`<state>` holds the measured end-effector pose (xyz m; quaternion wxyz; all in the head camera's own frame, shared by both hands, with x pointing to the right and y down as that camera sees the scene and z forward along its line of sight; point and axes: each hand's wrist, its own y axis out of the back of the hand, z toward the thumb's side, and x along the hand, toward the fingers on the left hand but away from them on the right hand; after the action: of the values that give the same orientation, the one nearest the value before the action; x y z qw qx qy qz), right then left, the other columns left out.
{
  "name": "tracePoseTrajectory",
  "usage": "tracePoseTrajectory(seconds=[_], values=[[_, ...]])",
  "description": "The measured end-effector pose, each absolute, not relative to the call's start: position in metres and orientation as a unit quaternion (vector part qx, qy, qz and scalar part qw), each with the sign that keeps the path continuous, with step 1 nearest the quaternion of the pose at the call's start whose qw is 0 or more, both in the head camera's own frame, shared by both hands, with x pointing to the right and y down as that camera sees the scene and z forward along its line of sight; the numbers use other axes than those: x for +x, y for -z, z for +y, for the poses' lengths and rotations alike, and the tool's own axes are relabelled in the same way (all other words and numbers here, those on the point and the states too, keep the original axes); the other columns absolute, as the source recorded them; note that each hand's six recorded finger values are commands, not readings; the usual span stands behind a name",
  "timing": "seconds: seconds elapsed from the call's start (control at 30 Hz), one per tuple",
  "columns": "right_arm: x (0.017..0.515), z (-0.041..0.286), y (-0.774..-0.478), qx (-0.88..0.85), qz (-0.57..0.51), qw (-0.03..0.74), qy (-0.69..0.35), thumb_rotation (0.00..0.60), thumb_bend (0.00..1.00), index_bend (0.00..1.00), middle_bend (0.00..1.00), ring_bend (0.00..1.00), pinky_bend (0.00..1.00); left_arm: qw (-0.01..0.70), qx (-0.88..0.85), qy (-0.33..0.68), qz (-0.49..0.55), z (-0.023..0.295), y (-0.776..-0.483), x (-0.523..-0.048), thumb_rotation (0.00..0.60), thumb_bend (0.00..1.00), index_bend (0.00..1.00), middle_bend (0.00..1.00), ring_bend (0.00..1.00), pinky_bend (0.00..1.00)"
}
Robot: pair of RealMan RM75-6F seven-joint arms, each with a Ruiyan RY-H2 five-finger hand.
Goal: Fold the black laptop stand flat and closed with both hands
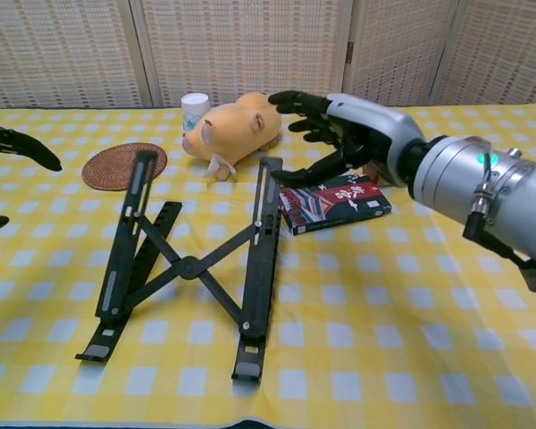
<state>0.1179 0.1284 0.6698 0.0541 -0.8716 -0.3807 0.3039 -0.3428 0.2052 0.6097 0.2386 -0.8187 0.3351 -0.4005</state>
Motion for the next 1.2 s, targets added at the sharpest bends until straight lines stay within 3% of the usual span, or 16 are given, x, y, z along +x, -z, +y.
tracePoseTrajectory(seconds=[0.17,0.33,0.7,1.03,1.2], values=[[0.15,0.105,-0.659,-0.848,-0.415,0.082,-0.319,0.6,0.34,0.0,0.0,0.0,0.0,0.269,-0.808,0.407,0.331,0.185,-0.61,-0.342,0.6,0.43,0.25,0.23,0.07,0.06],[0.158,0.105,-0.647,-0.855,-0.392,0.126,-0.316,0.6,0.34,0.0,0.0,0.0,0.0,0.309,-0.796,0.426,0.298,0.168,-0.624,-0.34,0.6,0.42,0.26,0.23,0.07,0.05],[0.151,0.169,-0.626,-0.873,-0.212,0.33,-0.288,0.6,0.34,0.0,0.0,0.0,0.0,0.422,-0.759,0.456,0.195,0.141,-0.676,-0.314,0.6,0.3,0.15,0.14,0.03,0.04],[0.145,0.195,-0.641,-0.839,-0.142,0.43,-0.303,0.6,0.34,0.0,0.0,0.0,0.0,0.469,-0.738,0.461,0.15,0.128,-0.719,-0.278,0.6,0.23,0.06,0.06,0.0,0.0],[0.132,0.204,-0.657,-0.829,-0.126,0.447,-0.31,0.6,0.26,0.0,0.0,0.0,0.0,0.472,-0.728,0.476,0.142,0.121,-0.734,-0.272,0.6,0.22,0.03,0.02,0.0,0.0]])
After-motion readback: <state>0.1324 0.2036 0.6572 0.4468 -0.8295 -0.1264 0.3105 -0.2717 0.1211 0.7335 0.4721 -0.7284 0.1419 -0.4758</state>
